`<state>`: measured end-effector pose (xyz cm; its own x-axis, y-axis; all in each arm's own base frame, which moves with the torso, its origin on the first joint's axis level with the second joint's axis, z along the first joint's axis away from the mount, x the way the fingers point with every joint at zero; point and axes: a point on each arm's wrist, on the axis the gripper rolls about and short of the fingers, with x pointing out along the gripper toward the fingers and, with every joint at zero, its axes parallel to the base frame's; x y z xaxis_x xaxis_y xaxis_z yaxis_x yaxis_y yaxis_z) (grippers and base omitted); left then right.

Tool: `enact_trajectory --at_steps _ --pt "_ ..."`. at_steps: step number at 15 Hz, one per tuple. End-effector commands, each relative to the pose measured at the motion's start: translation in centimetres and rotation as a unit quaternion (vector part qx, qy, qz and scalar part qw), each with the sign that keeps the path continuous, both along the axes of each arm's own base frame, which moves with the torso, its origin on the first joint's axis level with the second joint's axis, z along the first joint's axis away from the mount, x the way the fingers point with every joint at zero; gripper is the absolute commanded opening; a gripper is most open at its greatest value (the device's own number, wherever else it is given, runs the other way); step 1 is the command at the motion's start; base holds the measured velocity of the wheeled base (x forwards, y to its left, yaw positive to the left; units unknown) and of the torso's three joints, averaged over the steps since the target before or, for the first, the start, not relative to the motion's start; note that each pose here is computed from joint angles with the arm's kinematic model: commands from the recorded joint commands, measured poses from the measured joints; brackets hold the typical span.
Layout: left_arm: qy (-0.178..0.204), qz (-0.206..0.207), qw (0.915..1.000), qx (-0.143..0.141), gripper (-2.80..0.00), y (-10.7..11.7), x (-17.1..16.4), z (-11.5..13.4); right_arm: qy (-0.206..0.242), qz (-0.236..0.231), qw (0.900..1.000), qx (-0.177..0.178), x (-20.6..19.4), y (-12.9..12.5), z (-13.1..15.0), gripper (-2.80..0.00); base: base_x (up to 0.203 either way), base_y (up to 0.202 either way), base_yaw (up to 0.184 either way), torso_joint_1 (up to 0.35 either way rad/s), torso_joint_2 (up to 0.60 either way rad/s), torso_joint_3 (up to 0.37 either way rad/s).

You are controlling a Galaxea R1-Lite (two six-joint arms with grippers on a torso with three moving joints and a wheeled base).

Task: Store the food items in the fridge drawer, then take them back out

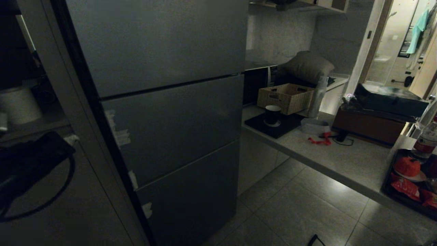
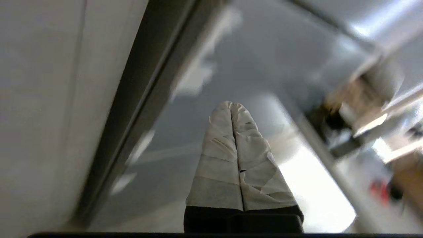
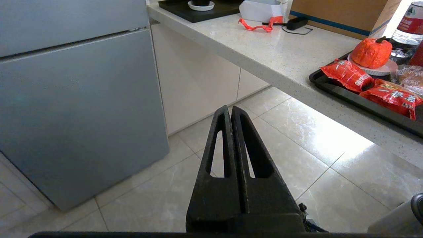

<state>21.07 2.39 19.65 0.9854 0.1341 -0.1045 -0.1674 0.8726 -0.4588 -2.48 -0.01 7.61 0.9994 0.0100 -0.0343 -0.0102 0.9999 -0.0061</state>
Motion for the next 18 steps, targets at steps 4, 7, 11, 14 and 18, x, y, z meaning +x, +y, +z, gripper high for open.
enact_trajectory --at_steps 4,7,11,14,18 --pt "0.007 0.022 0.9991 -0.036 -2.8 3.1 7.5 -3.6 0.0 0.0 1.0 -0.002 0.0 0.0 0.0 -2.8 0.0 0.0 0.0 0.0 0.0 0.0" --pt "0.005 0.017 0.9936 -0.112 -2.8 3.5 10.3 -4.3 0.0 0.0 1.0 -0.002 0.0 0.0 0.0 -2.8 0.0 0.0 0.0 0.0 0.0 0.0" --pt "0.002 0.01 0.9781 -0.208 -2.8 3.9 12.8 -4.7 0.0 0.0 1.0 -0.002 0.0 0.0 0.0 -2.8 0.0 0.0 0.0 0.0 0.0 0.0" --pt "-0.013 0.013 0.9674 -0.253 -2.8 4.2 14.2 -4.6 0.0 0.0 1.0 -0.001 0.0 0.0 0.0 -2.8 0.0 0.0 0.0 0.0 0.0 0.0" --pt "-0.019 -0.005 0.9592 -0.282 -2.8 3.8 14.5 -4.5 0.0 0.0 1.0 -0.002 0.0 0.0 0.0 -2.8 0.0 0.0 0.0 0.0 0.0 0.0"
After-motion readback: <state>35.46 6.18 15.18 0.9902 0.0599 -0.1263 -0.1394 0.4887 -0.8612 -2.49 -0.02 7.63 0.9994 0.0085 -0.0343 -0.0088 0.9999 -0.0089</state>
